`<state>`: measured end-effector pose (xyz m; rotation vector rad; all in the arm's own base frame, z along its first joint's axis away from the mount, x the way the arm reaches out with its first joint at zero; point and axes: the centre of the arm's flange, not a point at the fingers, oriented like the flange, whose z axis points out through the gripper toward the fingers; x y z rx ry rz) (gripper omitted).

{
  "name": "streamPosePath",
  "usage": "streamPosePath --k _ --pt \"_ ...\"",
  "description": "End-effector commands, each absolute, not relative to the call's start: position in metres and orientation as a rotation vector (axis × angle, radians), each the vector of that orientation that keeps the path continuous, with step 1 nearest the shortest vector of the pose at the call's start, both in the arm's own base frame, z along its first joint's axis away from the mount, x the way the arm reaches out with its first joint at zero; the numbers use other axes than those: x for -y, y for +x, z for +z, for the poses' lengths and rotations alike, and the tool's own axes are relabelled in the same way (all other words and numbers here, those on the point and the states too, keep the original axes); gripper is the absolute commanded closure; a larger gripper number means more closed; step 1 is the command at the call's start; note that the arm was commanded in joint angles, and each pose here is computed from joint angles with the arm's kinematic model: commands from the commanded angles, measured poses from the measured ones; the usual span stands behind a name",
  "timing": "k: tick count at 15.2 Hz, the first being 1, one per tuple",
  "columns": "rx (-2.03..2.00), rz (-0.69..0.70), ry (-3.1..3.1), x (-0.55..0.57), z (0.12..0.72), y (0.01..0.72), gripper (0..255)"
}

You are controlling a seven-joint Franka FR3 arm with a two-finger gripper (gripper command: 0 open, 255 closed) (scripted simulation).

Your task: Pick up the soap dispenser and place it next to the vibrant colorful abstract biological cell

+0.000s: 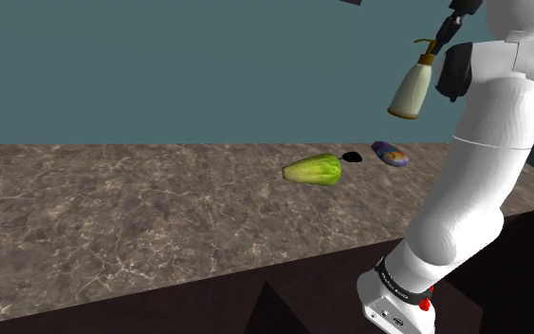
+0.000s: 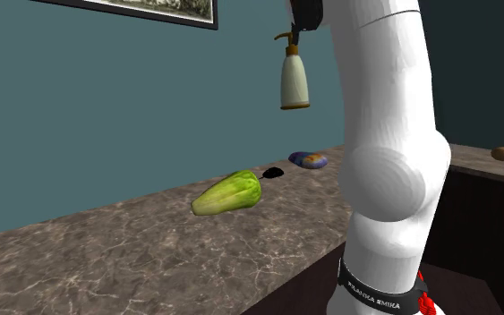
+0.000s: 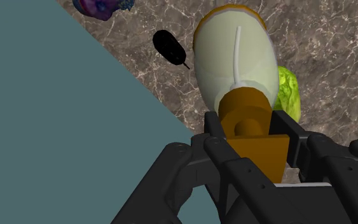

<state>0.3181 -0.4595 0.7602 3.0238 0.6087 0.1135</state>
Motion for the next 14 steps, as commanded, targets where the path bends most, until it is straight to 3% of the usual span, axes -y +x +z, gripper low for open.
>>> streamPosePath --k 1,14 --pt "-0.614 0.115 3.022 0.466 0.749 0.320 255" --pt "-0.614 0.115 3.022 0.466 0.681 0.320 255"
